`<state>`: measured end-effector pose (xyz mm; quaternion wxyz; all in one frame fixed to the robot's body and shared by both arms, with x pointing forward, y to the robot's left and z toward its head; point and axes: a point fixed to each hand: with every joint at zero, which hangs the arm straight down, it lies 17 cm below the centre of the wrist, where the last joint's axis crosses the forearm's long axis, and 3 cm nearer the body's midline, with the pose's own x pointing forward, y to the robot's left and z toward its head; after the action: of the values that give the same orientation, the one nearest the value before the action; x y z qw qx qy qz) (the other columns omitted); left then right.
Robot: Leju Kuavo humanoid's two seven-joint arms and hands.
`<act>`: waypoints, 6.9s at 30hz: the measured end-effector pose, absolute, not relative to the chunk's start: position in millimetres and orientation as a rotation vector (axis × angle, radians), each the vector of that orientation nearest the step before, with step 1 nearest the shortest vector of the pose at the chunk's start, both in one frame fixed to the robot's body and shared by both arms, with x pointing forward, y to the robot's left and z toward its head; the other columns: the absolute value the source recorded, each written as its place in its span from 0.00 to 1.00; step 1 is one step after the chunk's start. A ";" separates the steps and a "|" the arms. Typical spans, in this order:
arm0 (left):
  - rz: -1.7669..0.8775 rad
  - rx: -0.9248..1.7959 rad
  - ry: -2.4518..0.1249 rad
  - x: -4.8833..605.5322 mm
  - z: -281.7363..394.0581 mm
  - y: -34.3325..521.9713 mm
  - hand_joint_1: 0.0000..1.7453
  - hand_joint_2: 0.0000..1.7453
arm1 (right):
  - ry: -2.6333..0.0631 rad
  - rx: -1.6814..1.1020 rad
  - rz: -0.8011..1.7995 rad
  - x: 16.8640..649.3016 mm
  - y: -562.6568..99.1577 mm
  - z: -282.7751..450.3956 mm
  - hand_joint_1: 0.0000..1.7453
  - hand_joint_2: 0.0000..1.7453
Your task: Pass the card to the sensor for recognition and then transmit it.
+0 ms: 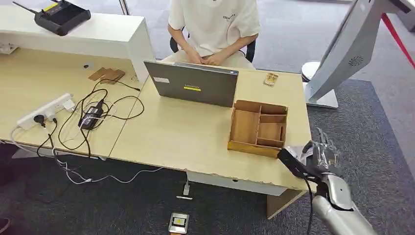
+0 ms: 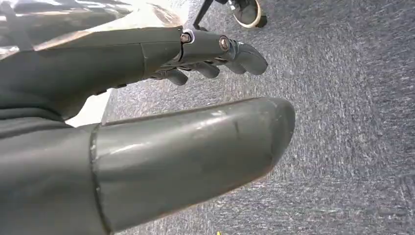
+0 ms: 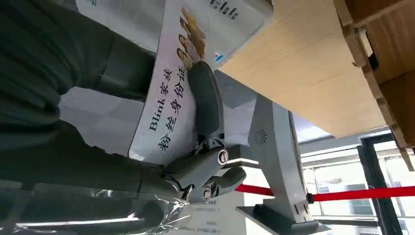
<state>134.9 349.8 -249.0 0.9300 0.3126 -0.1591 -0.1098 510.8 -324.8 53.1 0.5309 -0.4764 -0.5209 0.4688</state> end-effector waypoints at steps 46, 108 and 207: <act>-0.227 0.640 -0.328 135.1 -249.0 350.0 0.00 0.00 | -1.290 -1.128 1.115 524.2 -301.6 68.0 1.00 1.00; -0.373 0.641 -0.370 148.4 -246.8 344.0 0.00 0.00 | -1.595 -1.106 1.116 623.8 -163.6 238.1 0.00 1.00; -0.315 0.650 -0.356 142.5 -247.0 350.4 0.00 0.00 | -1.304 -1.146 1.271 509.7 -247.1 69.2 0.00 1.00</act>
<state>142.5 350.4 -247.0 0.9201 0.3163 -0.1730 -0.1531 509.7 -247.1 69.2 0.4748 -0.4687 -0.5334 0.5199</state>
